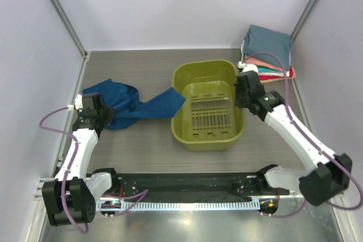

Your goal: Fold and stack the t-shirts

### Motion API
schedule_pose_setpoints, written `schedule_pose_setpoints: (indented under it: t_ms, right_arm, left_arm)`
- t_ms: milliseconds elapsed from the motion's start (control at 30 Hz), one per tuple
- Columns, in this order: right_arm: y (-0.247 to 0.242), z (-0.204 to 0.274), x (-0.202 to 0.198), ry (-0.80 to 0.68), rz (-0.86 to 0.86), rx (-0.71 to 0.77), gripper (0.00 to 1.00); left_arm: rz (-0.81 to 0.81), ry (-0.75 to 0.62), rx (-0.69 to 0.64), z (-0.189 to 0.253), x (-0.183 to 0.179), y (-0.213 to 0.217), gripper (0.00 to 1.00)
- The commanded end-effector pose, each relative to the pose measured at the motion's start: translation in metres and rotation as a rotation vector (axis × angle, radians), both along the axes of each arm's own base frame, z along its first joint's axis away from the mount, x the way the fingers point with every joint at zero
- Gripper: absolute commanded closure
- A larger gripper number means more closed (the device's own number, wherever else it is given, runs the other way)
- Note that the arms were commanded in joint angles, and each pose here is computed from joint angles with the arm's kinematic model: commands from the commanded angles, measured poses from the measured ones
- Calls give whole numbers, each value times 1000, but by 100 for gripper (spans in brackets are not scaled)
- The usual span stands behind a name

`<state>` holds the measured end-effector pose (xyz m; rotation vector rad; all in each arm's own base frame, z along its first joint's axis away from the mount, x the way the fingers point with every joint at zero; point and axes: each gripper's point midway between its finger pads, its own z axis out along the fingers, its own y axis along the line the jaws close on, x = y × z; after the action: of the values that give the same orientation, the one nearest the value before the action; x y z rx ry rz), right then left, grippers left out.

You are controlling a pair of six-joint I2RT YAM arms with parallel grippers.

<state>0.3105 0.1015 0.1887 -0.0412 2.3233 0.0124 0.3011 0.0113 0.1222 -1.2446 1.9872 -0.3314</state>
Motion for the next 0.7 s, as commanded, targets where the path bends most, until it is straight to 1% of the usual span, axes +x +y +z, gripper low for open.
schedule_pose_setpoints:
  t_ms: [0,33,100,133,167,233,267,300,333,367,400,433,467,500,567,600,633,667]
  right_arm:
    - [-74,24,-10,-133,-236,-236,99]
    - [-91,17,-17,-125,-280,-305,99]
    - [-119,31,-25,-191,-379,-402,99]
    - [-127,20,-31,-177,-383,-440,99]
    - [-135,26,-31,-207,-384,-487,99]
    - [-154,36,-46,-272,-467,-523,99]
    - [-160,44,-46,-302,-482,-532,99]
    - [-164,50,-48,-323,-504,-531,95]
    - [-167,65,-47,-355,-533,-519,73]
    - [-166,74,-47,-361,-538,-511,53]
    - [-164,82,-44,-379,-561,-464,29]
    - [-160,110,-38,-421,-586,-406,3]
    - [-152,112,-37,-390,-546,-365,0]
    - [-143,137,-32,-441,-556,-258,0]
    - [-116,134,-18,-386,-451,-155,0]
    - [-107,137,-13,-381,-442,-95,0]
    - [-99,150,-8,-392,-429,-47,0]
    - [-85,141,-3,-339,-381,-11,0]
  left_arm:
    - [72,-24,-8,1,0,11,100]
    - [72,-22,-15,0,0,10,100]
    - [67,-24,-36,-2,-1,6,100]
    - [61,-26,-43,-2,-1,5,100]
    - [48,-30,-49,0,-1,2,100]
    - [30,-38,-56,8,-1,-1,100]
    - [18,-34,-60,10,-3,-3,100]
    - [-9,-50,-74,20,-1,-8,96]
    - [-26,-52,-78,24,-1,-11,89]
    - [-66,-58,-79,30,0,-15,80]
    - [-94,-45,-89,33,-3,-20,55]
    - [-118,-72,-86,49,0,-22,42]
    - [-152,-59,-68,53,-6,-24,27]
    - [-164,-63,-59,59,-8,-25,21]
    - [-174,-87,-23,77,-15,-22,13]
    - [-195,-96,7,82,-17,-21,12]
    - [-203,-101,27,87,-19,-20,11]
    - [-212,-105,41,95,-21,-19,9]
